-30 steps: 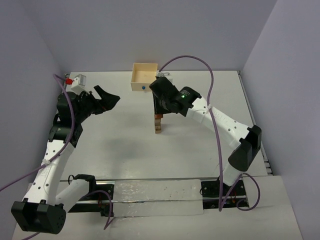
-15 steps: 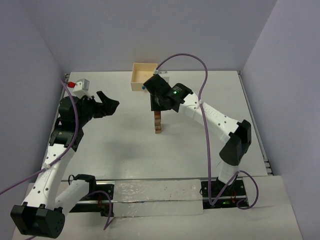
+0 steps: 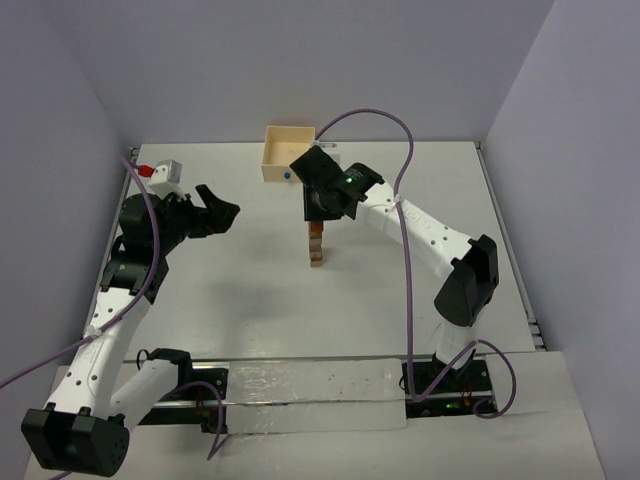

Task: Build the wood block tower

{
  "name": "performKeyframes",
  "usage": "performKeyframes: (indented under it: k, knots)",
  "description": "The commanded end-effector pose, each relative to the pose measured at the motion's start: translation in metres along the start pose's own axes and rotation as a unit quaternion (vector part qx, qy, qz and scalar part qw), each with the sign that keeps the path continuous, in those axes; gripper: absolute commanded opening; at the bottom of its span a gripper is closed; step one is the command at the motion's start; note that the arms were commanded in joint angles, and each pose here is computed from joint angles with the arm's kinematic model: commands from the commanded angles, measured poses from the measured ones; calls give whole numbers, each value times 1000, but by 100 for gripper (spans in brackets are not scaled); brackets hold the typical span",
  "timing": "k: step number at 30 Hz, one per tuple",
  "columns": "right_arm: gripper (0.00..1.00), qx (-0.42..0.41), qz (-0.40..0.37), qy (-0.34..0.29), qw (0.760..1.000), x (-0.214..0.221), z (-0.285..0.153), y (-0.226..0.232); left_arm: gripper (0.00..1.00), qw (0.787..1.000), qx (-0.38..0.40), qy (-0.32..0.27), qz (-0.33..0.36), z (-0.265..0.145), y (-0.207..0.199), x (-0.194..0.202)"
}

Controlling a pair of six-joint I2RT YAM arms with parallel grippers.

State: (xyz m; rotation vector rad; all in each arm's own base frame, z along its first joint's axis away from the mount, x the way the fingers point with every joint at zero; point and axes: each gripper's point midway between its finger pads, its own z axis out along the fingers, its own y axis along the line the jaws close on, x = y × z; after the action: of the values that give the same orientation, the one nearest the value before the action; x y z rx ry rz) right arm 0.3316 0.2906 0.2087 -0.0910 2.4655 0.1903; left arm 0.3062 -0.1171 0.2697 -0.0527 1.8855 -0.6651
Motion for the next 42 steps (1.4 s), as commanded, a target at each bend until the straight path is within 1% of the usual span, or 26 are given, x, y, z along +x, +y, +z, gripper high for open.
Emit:
performKeyframes:
  k: [1,7,11,18,32,42]
  knots:
    - [0,-3,6,-7,1000,-9,-1,3,99,999,24,-17,15,-1,-11,-9]
    - [0,-5,5,-4,1000,-10,1,3,99,999,25,-19,15,-2,-12,-10]
    - [2,-2,5,-2,1000,-9,2,3,99,999,27,-18,13,-2,-13,-9]
    - [10,0,4,4,1000,-6,7,2,99,999,29,-16,12,-2,-12,-7]
    - [11,5,7,4,1000,-10,11,-1,99,999,30,-15,12,-3,-12,-4]
    - [17,0,7,9,1000,-8,12,1,99,999,31,-15,10,-3,-12,-3]
